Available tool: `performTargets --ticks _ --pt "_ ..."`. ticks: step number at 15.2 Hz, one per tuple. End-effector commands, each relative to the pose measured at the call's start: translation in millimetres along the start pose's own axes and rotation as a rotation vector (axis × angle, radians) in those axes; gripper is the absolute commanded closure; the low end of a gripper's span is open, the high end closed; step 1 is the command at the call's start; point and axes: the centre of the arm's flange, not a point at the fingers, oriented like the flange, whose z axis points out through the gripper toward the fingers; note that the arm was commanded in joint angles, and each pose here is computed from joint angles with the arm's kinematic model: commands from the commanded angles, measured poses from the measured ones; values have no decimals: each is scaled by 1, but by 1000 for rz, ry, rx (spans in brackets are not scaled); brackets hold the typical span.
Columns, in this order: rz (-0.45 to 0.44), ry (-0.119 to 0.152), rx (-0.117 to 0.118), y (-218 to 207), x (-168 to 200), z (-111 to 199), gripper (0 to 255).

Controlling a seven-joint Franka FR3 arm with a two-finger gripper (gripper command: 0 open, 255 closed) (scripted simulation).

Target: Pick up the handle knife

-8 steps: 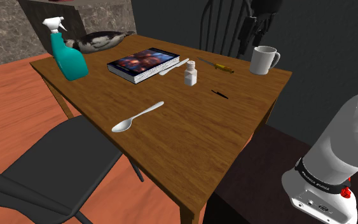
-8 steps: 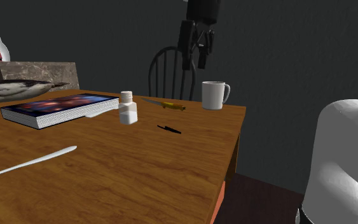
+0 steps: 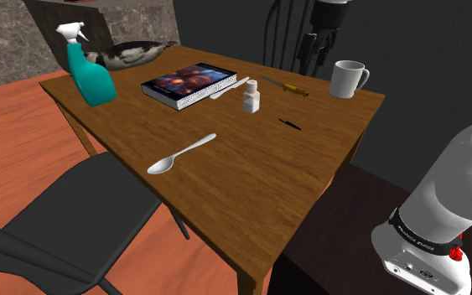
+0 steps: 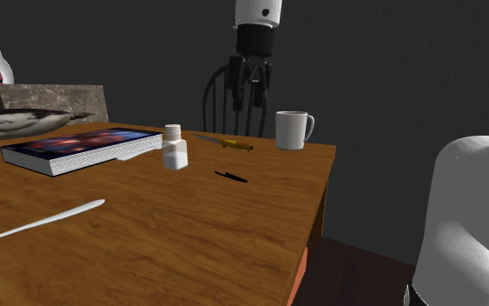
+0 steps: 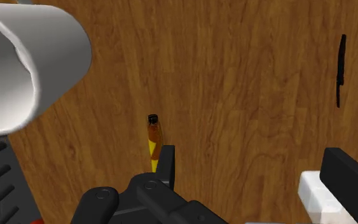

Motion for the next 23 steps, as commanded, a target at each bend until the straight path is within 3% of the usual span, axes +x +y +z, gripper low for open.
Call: performTargets --ticks 1,10,20,21,23 --pt "-8 -8 -3 14 25 13 0" --pt "-40 -44 -12 66 116 76 0" --pt "-41 -46 -12 68 116 119 0" --pt "-41 -46 -12 68 116 120 255" --pt "-41 -46 -12 68 117 120 255"
